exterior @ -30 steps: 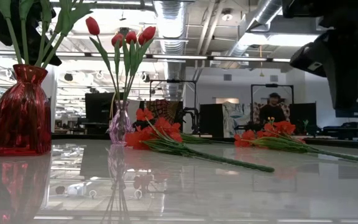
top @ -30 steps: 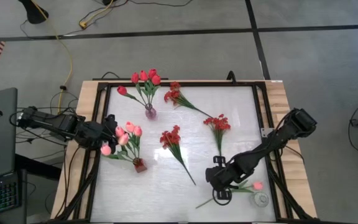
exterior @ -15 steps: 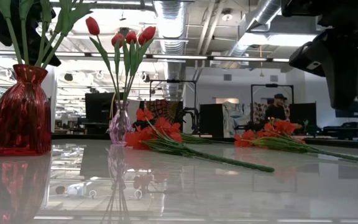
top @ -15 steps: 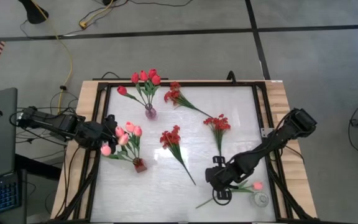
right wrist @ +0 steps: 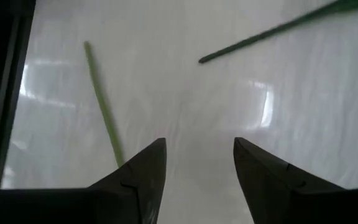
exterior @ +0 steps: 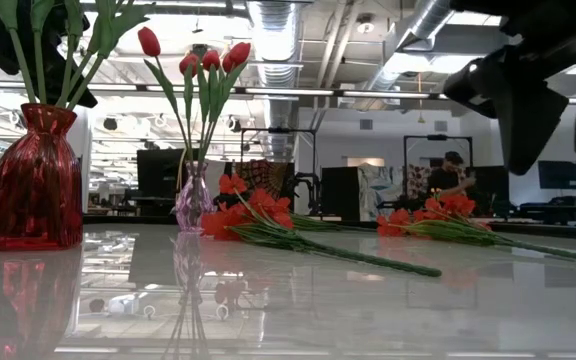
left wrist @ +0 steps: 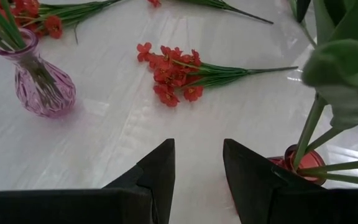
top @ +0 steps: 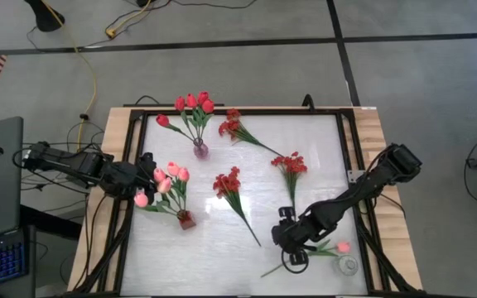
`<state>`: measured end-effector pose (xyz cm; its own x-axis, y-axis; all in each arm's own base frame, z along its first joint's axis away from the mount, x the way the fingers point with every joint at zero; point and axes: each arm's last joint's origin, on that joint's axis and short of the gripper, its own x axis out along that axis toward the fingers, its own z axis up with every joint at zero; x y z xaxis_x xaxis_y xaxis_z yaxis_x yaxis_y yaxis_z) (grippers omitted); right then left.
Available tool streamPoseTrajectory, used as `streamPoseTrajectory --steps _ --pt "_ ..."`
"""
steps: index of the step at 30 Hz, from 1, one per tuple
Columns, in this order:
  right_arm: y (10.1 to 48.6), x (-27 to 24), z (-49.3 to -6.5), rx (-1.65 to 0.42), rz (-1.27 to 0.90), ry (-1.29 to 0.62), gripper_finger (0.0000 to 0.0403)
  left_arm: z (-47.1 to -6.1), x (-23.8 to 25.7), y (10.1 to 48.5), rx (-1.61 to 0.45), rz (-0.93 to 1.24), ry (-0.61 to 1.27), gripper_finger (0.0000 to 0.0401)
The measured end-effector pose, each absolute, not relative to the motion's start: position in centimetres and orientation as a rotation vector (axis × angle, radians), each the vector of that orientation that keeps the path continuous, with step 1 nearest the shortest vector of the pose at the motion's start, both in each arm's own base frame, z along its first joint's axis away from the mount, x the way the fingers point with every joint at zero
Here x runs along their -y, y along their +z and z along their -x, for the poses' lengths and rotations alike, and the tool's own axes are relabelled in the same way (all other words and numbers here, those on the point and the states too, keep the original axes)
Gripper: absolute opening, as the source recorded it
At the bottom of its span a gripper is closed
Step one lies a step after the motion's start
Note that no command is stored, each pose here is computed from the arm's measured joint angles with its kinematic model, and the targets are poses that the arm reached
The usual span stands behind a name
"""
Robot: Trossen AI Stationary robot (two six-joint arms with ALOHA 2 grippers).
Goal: Sort flowers into vase by color
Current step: Put the pink tulip into the red vase
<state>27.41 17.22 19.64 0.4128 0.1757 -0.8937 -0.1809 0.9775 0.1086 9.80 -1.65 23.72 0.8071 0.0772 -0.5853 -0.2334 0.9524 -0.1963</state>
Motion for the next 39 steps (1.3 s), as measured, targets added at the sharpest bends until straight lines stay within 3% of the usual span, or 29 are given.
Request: streamPoseTrajectory --steps 21,33,39 --pt "19.6 -17.6 -27.3 -1.105 0.188 0.345 0.0212 -9.8 1.7 23.7 -0.614 0.278 0.165 0.0123" --pt "15.8 -20.7 -25.9 -1.376 -0.021 0.459 0.0212 -9.8 1.6 23.7 -0.611 0.273 0.17 0.0123" --pt "15.7 -21.6 -25.1 -1.365 0.027 0.432 0.02 -9.8 1.6 23.7 -0.608 0.27 0.18 0.0123"
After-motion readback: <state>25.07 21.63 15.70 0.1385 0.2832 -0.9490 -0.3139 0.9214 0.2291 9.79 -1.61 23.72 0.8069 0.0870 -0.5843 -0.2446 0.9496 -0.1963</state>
